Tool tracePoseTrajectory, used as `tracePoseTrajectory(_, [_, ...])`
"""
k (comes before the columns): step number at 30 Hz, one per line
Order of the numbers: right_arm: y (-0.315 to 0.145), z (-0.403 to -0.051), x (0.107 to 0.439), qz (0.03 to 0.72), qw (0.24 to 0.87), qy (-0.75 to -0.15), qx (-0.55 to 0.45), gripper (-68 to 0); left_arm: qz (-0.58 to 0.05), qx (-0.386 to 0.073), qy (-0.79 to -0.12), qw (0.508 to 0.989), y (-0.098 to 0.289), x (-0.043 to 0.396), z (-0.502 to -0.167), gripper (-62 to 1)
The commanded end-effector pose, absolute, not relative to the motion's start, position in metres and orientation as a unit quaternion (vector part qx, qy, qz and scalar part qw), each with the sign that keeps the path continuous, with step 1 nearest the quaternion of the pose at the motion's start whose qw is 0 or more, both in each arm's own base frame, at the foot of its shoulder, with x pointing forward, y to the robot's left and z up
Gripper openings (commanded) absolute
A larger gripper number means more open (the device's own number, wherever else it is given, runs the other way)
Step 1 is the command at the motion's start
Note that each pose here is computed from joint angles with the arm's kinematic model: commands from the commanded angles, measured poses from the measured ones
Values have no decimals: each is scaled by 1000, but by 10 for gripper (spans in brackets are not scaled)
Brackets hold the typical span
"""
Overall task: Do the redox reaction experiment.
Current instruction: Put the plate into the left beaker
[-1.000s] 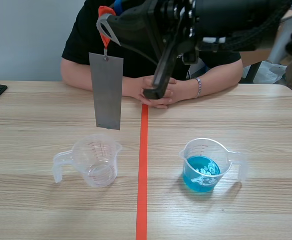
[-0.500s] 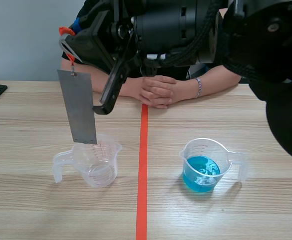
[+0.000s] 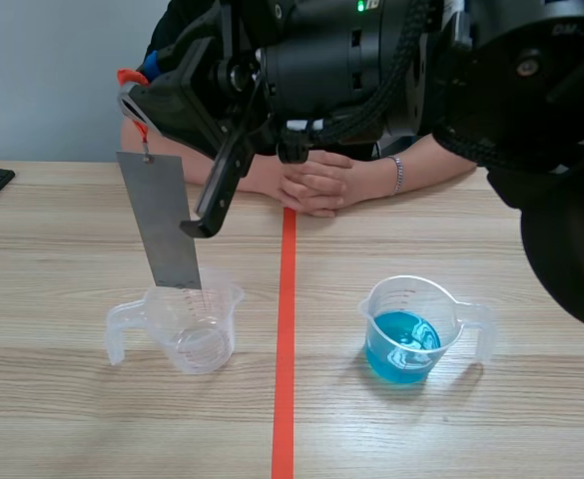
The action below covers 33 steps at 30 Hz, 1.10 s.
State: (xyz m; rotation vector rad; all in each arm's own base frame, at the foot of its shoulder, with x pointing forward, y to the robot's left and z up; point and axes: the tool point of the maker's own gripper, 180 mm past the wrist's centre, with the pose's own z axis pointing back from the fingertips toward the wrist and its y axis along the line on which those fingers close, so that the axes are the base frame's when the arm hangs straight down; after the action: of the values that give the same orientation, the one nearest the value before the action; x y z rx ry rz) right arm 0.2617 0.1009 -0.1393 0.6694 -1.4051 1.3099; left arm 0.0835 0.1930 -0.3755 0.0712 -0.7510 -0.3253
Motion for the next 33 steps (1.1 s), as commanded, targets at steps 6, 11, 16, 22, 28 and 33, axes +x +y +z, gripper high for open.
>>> tracePoseTrajectory(6, [101,-139,269,538,527,-591,289,-660,-160,31,-373,913,192,86,-372,-306])
tracePoseTrajectory(11, [100,-145,273,534,534,-586,293,-660,-160,31,-373,913,192,86,-372,-141])
tracePoseTrajectory(16, [100,-151,277,529,537,-586,297,-660,-160,32,-373,913,193,86,-372,14])
tracePoseTrajectory(22, [104,-166,277,532,540,-578,302,-660,-160,33,-373,913,194,86,-372,14])
tracePoseTrajectory(28, [108,-185,282,536,551,-567,298,-660,-160,33,-373,913,194,86,-372,14])
tracePoseTrajectory(33, [110,-198,285,540,553,-563,292,-660,-160,33,-373,913,194,86,-372,14])
